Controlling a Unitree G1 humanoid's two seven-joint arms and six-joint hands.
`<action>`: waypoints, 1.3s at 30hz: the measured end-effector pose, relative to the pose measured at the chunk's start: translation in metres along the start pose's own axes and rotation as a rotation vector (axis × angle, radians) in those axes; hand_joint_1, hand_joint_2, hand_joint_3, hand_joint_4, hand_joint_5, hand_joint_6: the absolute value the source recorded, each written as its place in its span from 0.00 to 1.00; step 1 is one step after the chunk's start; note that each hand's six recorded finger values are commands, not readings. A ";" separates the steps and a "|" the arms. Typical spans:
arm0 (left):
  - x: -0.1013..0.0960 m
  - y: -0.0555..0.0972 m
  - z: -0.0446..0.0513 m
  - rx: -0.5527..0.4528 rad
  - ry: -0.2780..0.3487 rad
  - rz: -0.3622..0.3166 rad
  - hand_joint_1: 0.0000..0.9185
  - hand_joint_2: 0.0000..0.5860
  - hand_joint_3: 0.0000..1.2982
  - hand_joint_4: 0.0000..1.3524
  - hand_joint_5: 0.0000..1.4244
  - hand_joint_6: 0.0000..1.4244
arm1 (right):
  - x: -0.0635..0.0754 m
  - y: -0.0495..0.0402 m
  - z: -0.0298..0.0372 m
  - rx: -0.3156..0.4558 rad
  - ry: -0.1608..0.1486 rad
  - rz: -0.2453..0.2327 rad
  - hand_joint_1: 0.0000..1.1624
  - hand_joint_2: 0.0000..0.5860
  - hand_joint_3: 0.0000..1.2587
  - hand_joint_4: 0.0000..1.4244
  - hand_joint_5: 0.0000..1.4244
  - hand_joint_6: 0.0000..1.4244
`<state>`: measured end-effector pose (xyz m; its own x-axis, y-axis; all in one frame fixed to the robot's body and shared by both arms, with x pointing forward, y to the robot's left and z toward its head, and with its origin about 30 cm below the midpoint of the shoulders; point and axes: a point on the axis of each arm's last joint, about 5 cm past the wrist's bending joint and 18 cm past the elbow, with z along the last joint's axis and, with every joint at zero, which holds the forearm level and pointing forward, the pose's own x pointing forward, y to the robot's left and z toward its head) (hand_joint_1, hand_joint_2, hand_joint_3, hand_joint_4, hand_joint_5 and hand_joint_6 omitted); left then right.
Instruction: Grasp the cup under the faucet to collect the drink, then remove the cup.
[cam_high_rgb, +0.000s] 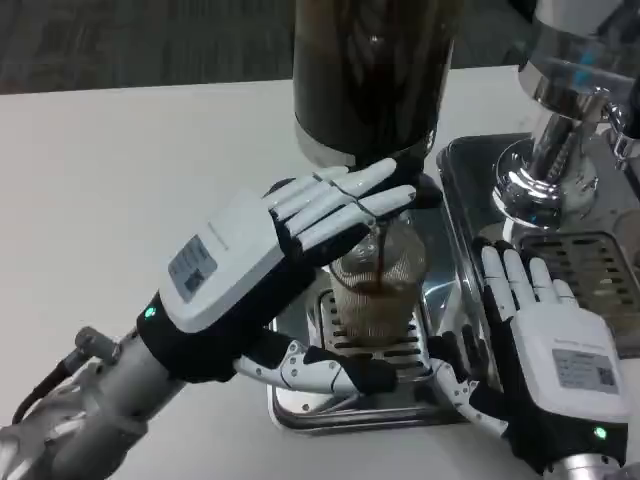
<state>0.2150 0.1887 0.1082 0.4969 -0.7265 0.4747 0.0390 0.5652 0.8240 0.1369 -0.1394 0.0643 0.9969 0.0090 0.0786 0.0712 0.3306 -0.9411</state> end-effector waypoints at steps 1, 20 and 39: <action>0.000 0.000 0.0000 0.002 -0.001 0.001 0.00 0.24 0.15 0.07 0.19 0.16 | 0.000 0.0001 0.0000 0.002 0.001 -0.001 0.36 0.60 0.00 0.00 0.00 0.06; -0.002 -0.002 -0.0011 0.028 -0.003 -0.010 0.00 0.26 0.16 0.07 0.19 0.16 | 0.010 -0.0082 -0.0109 0.433 0.013 0.017 0.50 0.43 0.00 0.00 0.00 0.13; -0.003 -0.003 -0.0019 0.037 -0.003 -0.011 0.00 0.27 0.17 0.07 0.20 0.15 | 0.033 -0.0073 -0.0190 0.685 -0.125 0.209 0.54 0.32 0.00 0.00 0.00 0.08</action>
<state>0.2151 0.1898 0.1037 0.4936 -0.7339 0.4667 0.0120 0.5423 0.8401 0.1702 -0.1594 0.0675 0.9730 0.2309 -0.0043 -0.1985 0.8266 -0.5266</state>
